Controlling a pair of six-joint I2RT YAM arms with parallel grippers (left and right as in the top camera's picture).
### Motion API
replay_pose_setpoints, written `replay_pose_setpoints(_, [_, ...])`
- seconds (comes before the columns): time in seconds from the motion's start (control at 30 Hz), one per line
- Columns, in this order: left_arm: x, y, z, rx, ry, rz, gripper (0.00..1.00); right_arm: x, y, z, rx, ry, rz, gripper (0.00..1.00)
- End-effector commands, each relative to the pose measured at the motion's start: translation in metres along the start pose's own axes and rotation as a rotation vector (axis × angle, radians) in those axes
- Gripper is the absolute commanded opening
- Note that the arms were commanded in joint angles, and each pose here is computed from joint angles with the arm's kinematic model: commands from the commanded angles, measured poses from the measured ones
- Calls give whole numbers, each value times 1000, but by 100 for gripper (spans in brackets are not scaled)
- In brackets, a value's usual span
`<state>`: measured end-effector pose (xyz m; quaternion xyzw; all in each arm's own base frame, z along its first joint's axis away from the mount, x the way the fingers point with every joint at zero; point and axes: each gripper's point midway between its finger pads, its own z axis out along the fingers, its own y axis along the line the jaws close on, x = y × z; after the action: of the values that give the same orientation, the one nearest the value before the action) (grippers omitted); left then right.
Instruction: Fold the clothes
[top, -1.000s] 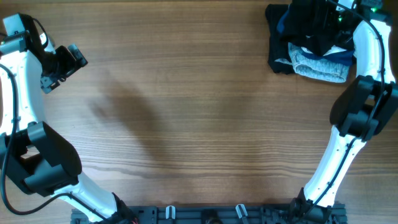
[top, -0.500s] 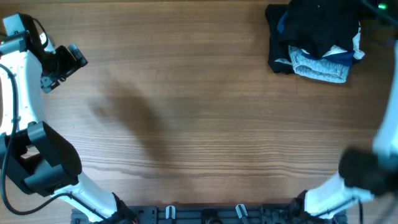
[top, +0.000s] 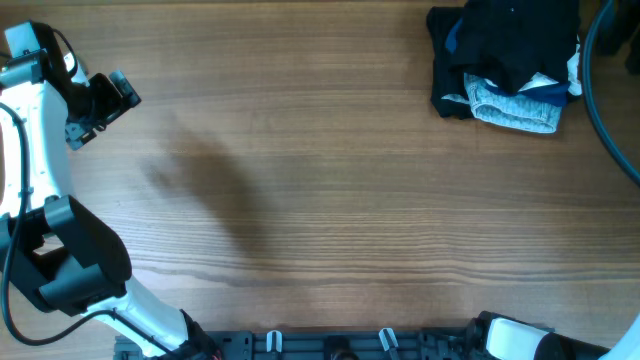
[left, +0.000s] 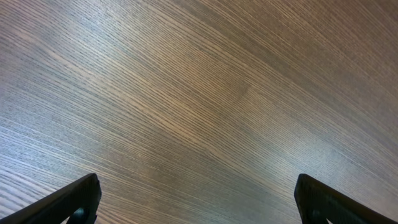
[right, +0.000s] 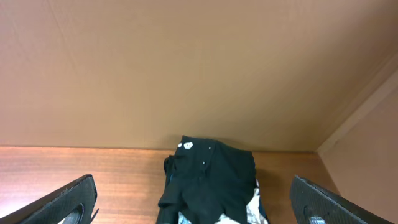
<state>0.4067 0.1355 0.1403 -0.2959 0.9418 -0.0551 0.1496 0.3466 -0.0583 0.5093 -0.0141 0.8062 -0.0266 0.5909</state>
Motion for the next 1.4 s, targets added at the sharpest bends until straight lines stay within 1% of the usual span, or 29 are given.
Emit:
replay_pose_setpoints(0.0, [3,-3,2,11,10,-9,100,4,1,-1,-4,13,14,100])
replay_pose_setpoints(0.1, [3,-3,2,11,10,-9,100,3,7,-8,-15,8,10,100])
replay_pose_setpoints(0.27, [3,-3,2,11,10,-9,100,0,47,-54,-100,-41,-29,100])
replay_pose_setpoints(0.3, [3,-3,2,11,10,-9,100,9,58,-64,-132,-35,-37,100])
replay_pose_setpoints(0.4, [3,-3,2,11,10,-9,100,38,65,-72,-142,-10,-41,100])
replay_pose_setpoints(0.5, [3,-3,2,11,10,-9,100,78,73,-62,-169,-34,-40,100])
replay_pose_setpoints(0.63, [3,-3,2,11,10,-9,100,128,90,-44,-238,-126,-56,100])
replay_pose_setpoints(0.77, [3,-3,2,11,10,-9,100,178,108,-30,-293,-246,37,100])
replay_pose_setpoints(0.83, [3,-3,2,11,10,-9,100,201,117,-28,-319,-324,41,100])
replay_pose_setpoints(0.9, [3,-3,2,11,10,-9,100,222,121,-27,-319,-373,34,100])
replay_pose_setpoints(0.97, [3,-3,2,11,10,-9,100,242,121,-27,-308,-387,31,100])
replay_pose_setpoints(1.17, [3,-3,2,11,10,-9,100,287,121,-24,-292,-412,28,100])
replay_pose_setpoints(1.37, [3,-3,2,11,10,-9,100,317,120,-12,-272,-390,36,100])
